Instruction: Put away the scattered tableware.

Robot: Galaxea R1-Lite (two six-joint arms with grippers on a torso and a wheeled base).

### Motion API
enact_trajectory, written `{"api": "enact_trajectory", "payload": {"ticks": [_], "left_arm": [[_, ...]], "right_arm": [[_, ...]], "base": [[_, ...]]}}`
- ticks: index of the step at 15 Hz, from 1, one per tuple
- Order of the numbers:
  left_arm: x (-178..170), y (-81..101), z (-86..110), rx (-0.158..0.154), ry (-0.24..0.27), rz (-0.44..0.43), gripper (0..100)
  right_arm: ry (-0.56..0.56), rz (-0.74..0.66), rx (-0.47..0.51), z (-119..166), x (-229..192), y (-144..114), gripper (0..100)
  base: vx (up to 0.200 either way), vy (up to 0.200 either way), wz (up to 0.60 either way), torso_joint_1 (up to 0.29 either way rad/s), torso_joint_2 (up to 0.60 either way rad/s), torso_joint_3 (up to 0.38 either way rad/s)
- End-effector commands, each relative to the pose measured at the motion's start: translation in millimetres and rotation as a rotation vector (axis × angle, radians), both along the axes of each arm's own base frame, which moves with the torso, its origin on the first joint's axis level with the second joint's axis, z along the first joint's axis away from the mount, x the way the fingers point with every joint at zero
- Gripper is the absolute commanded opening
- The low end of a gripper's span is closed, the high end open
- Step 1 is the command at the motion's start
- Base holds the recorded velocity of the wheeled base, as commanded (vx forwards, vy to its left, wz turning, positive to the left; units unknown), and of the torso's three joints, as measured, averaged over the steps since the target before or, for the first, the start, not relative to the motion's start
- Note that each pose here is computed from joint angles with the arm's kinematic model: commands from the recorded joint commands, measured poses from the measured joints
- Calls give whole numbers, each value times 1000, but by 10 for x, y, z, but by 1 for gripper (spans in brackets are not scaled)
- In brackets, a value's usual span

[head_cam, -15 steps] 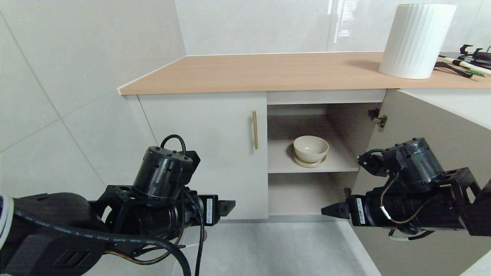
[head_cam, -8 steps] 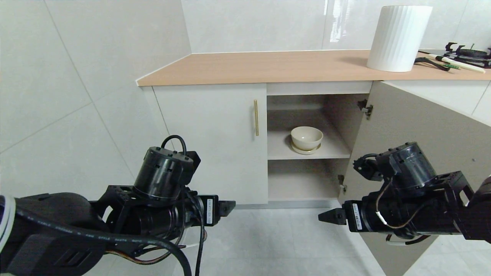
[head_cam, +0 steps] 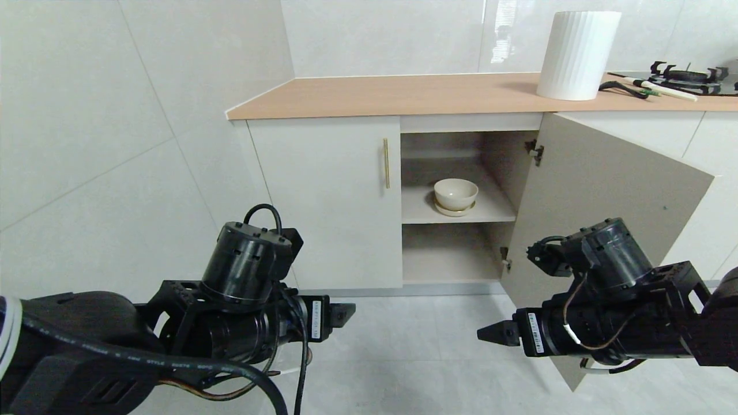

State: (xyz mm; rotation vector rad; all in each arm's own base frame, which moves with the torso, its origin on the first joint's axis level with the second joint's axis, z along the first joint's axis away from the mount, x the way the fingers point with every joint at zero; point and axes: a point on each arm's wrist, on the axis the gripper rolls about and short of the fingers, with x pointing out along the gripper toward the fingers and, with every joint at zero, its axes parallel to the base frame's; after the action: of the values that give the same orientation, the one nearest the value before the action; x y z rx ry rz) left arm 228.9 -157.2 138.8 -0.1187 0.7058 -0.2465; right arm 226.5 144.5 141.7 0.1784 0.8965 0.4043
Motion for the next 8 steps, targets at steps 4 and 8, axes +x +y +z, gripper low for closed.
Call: {"api": "enact_trajectory", "payload": {"ticks": [4,8], "left_arm": [[-1,-1,-2,1,0,1,100],[8,-7,-23,8,5,1,100]], "right_arm": [[10,-20,-24,49,-281,-208,100],[-24,-62,-10,117,-435,-397,100]], "base": [[0,0,0,0,0,0],[0,0,0,0,0,0]]}}
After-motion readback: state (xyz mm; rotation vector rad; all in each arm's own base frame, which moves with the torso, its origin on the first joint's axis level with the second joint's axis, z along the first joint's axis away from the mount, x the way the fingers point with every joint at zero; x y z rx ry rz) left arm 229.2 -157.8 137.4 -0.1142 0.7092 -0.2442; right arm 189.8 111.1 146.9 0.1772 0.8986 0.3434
